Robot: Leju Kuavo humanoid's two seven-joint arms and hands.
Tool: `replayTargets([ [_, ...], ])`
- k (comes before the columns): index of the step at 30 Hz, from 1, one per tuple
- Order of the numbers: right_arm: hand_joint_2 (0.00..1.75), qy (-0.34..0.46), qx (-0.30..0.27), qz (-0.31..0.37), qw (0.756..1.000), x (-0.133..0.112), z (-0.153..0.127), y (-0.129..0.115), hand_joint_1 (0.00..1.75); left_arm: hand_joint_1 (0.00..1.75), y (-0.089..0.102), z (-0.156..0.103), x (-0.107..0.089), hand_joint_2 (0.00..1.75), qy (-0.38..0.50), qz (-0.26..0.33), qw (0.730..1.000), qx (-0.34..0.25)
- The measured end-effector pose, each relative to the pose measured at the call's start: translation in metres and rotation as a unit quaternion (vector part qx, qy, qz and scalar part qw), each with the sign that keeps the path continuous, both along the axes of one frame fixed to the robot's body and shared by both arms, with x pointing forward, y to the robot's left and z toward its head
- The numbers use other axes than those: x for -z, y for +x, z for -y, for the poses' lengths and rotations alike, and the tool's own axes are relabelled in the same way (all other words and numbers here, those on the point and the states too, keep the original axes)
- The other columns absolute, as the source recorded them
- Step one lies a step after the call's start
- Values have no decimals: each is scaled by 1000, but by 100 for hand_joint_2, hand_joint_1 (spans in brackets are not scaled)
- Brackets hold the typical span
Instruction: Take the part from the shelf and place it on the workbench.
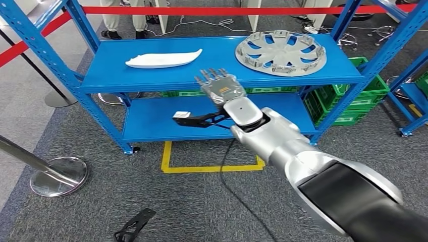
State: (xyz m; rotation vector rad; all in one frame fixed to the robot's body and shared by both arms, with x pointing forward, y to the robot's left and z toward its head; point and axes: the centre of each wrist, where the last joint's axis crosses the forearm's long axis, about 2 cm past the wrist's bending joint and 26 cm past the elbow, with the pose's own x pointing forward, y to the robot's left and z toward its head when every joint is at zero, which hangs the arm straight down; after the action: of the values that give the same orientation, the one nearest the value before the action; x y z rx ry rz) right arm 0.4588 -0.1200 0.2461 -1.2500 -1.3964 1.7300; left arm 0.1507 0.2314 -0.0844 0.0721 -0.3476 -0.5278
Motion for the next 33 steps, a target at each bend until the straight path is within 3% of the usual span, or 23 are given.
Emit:
replayTargets([
  [7,175,15,111,-18,994,10,61,14,0,0,-2,-4,1,175,5,-2,1000,-1],
  [13,175,20,173,-40,984,26,104,17,0,0,-4,-10,2,175,10,-4,1000,-2],
  [24,175,14,245,-81,966,51,145,10,0,0,-5,-14,3,175,16,-4,1000,-3],
  [33,175,24,255,-94,962,59,159,7,0,0,-5,-18,4,175,19,-5,1000,-3],
])
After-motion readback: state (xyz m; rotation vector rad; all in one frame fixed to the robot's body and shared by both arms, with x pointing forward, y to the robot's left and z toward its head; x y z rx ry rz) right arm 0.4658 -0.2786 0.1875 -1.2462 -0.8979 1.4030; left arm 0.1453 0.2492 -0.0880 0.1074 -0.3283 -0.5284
